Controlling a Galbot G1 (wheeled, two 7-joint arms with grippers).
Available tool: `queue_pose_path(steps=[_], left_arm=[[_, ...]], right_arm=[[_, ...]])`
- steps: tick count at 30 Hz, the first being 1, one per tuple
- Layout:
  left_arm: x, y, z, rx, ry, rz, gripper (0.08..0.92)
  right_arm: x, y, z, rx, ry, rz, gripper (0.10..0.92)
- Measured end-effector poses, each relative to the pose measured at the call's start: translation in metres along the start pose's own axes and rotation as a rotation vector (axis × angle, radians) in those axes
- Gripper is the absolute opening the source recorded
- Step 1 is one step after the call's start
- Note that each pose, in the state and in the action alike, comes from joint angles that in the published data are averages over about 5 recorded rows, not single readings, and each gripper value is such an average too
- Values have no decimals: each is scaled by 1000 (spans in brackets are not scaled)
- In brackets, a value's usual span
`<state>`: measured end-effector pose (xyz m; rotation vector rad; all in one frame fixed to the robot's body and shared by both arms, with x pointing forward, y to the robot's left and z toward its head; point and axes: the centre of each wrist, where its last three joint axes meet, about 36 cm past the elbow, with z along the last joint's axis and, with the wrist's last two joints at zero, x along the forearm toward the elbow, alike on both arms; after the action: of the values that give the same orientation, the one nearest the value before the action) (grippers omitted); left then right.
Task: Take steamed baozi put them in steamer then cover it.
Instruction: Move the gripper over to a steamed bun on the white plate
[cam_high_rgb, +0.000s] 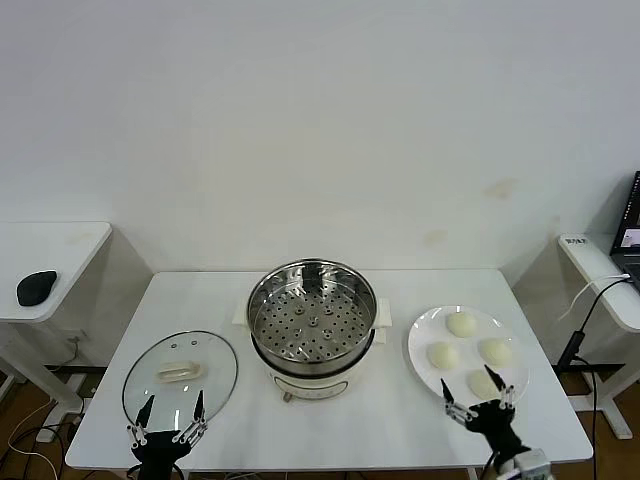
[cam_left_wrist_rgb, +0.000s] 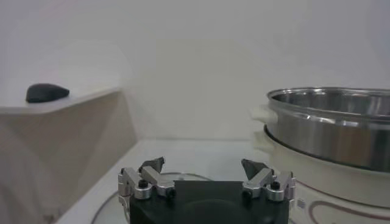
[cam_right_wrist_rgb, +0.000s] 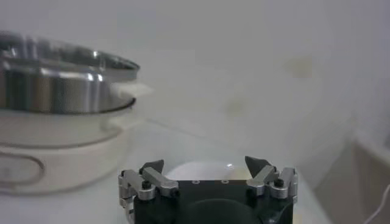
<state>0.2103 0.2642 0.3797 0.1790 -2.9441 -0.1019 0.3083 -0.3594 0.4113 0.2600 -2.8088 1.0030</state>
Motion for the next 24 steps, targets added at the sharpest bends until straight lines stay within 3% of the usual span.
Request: queue_pose_path(steps=[12, 24], left_arm=[[-1, 7, 1, -90, -18, -35, 823], [-5, 17, 8, -154, -16, -63, 823]], right_arm=[[-73, -92, -14, 390, 81, -151, 823], [-157, -152, -37, 567, 241, -463, 823]])
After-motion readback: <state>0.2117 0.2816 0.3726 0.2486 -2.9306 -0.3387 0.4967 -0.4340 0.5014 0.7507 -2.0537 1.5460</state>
